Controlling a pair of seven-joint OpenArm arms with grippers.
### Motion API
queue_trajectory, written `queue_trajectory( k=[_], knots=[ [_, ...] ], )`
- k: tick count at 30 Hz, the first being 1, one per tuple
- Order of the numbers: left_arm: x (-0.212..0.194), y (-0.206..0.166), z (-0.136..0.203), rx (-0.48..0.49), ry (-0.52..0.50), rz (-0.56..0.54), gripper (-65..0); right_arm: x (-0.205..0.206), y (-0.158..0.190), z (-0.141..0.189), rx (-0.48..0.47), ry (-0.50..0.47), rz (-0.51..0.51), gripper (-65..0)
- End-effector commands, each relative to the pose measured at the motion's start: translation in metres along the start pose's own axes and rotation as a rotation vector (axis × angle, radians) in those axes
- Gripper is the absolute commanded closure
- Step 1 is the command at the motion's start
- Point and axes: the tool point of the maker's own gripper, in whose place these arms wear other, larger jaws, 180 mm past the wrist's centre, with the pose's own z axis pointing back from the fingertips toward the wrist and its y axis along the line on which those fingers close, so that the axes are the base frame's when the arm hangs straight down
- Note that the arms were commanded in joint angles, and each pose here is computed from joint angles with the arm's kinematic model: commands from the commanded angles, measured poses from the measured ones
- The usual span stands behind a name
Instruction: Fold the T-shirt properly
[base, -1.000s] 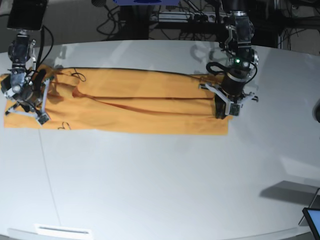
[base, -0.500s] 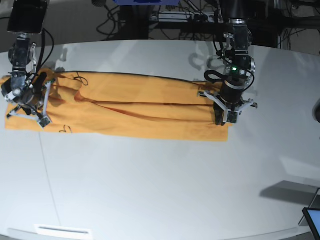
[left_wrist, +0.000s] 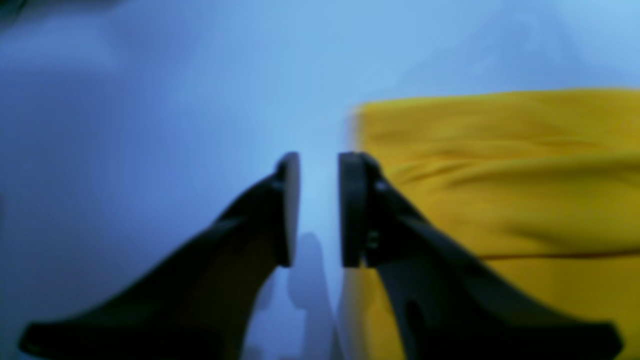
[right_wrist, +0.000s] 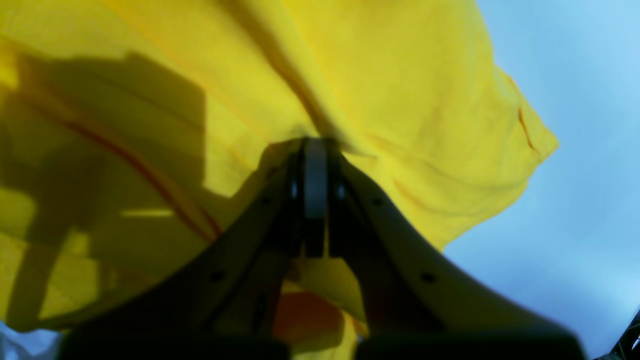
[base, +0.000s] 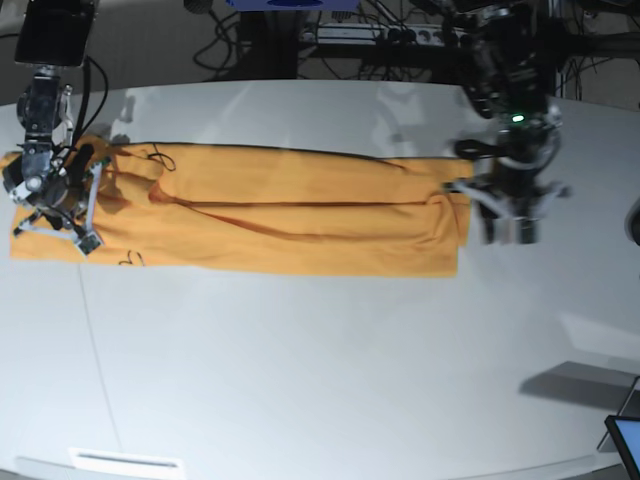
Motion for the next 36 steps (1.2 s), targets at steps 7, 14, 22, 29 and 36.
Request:
queue_trajectory(
  k=[7, 14, 22, 29, 36],
  knots=[
    [0.006, 0.052, 0.029, -0.038, -0.019, 0.19, -22.3, -0.002, -0.001, 0.002, 0.002, -0.005, 0.008, 0.0],
    [0.011, 0.063, 0.043, -0.197, -0.088, 0.38, -22.5, -0.006, 0.003, 0.002, 0.008, 0.0, 0.011, 0.0],
    [-0.017, 0.085, 0.029, -0.273, -0.063, 0.672, -41.0, -0.011, 0.007, 0.002, 0.016, 0.009, 0.013, 0.0],
    [-0.006, 0.075, 0.032, -0.366, -0.1, 0.608, -51.4, -0.011, 0.007, 0.002, 0.016, 0.009, 0.013, 0.0],
    [-0.013, 0.045, 0.032, -0.496, -0.091, 0.552, -51.4, -0.011, 0.007, 0.002, 0.016, 0.009, 0.013, 0.0]
  ],
)
